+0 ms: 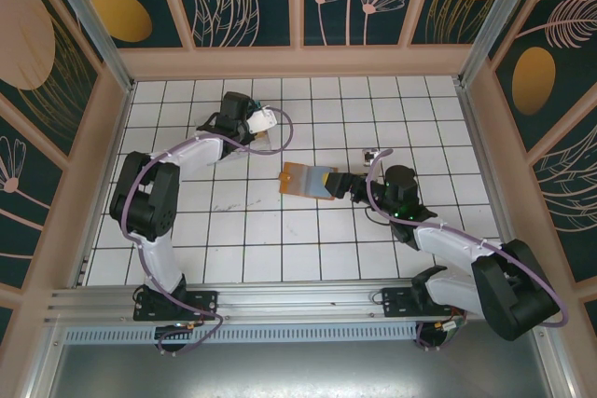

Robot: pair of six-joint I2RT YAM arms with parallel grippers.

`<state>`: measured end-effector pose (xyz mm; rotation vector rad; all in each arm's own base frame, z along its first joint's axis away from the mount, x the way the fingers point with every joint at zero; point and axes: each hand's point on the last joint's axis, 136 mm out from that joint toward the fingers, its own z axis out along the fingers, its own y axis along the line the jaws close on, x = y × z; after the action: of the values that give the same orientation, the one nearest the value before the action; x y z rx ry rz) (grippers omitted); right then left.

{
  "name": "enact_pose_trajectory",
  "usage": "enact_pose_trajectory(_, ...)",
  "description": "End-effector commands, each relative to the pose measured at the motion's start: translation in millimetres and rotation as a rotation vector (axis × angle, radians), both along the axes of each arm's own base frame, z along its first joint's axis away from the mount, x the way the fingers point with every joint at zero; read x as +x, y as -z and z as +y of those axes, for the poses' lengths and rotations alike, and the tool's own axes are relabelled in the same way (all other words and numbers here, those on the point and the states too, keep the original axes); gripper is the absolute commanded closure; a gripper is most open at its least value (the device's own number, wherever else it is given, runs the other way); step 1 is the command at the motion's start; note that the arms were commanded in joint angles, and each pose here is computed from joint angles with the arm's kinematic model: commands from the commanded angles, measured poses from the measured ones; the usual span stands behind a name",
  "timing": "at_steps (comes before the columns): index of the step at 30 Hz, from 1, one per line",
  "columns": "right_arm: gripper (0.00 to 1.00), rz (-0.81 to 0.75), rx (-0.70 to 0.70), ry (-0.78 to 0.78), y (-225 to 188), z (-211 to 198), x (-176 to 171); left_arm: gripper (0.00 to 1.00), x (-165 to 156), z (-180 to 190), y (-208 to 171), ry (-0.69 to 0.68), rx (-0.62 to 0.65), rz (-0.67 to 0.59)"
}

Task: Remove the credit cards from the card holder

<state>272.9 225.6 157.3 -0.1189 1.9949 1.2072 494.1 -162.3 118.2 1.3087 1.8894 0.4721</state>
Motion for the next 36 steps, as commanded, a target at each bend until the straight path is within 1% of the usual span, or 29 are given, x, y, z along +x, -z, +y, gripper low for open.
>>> enact_pose_trajectory(1,0.01,-0.055,0.018,-0.019,-16.7,5.9,3.3,0.62,3.8,-0.4,-55.5,-0.053,-0.173,-0.110)
enact_pose_trajectory(5,0.01,-0.059,0.014,-0.012,-17.2,5.0,4.0,0.60,-5.6,1.9,-78.5,-0.081,-0.280,-0.146)
enact_pose_trajectory(6,0.01,-0.058,0.014,-0.013,-17.0,5.2,3.8,0.57,-8.1,4.0,-85.8,-0.091,-0.302,-0.164)
enact_pose_trajectory(7,0.01,-0.058,0.013,-0.011,-16.8,4.8,4.0,0.51,-10.3,7.2,-91.6,-0.106,-0.325,-0.180)
enact_pose_trajectory(9,0.01,-0.058,0.010,-0.010,-16.1,4.8,4.1,0.48,-15.0,13.3,-101.4,-0.138,-0.381,-0.198)
enact_pose_trajectory(10,0.01,-0.060,0.009,-0.009,-16.8,4.9,4.2,0.35,-17.7,17.2,-107.9,-0.162,-0.421,-0.212)
enact_pose_trajectory(11,0.01,-0.060,0.005,-0.005,-16.4,4.2,4.5,0.25,-20.4,21.2,-113.5,-0.189,-0.457,-0.226)
enact_pose_trajectory(12,0.01,-0.062,0.003,0.000,-16.7,3.5,5.0,0.04,-24.4,26.9,-119.6,-0.222,-0.500,-0.242)
enact_pose_trajectory(13,0.01,-0.065,-0.002,0.010,-16.7,1.8,5.8,0.01,-29.6,32.5,-124.5,-0.258,-0.547,-0.256)
enact_pose_trajectory(16,0.01,-0.081,-0.034,0.060,-17.8,-5.9,10.1,0.01,-48.3,47.0,-136.9,-0.356,-0.700,-0.300)
enact_pose_trajectory(20,0.01,-0.113,-0.079,0.152,-20.8,-21.5,15.9,0.01,-77.5,68.9,-137.6,-0.512,-0.924,-0.322)
enact_pose_trajectory(21,0.01,-0.120,-0.090,0.174,-21.2,-25.4,17.2,0.01,-85.0,75.9,-132.9,-0.567,-0.980,-0.319)
enact_pose_trajectory(24,0.01,-0.144,-0.125,0.241,-23.5,-37.3,22.0,0.01,-105.6,88.5,-115.4,-0.681,-1.090,-0.283)
enact_pose_trajectory(26,0.01,-0.155,-0.141,0.285,-24.1,-45.2,24.3,0.01,-119.8,96.0,-104.7,-0.733,-1.158,-0.279)
enact_pose_trajectory(28,0.01,-0.167,-0.161,0.329,-24.3,-52.8,27.1,0.01,-133.5,104.2,-97.7,-0.763,-1.221,-0.299)
enact_pose_trajectory(30,0.01,-0.183,-0.191,0.411,-27.5,-66.3,34.0,0.01,-146.2,118.5,-89.9,-0.816,-1.254,-0.351)
enact_pose_trajectory(32,0.01,-0.188,-0.249,0.503,-31.5,-82.5,42.3,0.01,-155.6,134.1,-83.5,-0.875,-1.240,-0.408)
enact_pose_trajectory(36,0.01,-0.222,-0.427,0.686,-43.1,-120.0,54.3,0.01,-171.1,170.6,-75.8,-1.003,-1.116,-0.570)
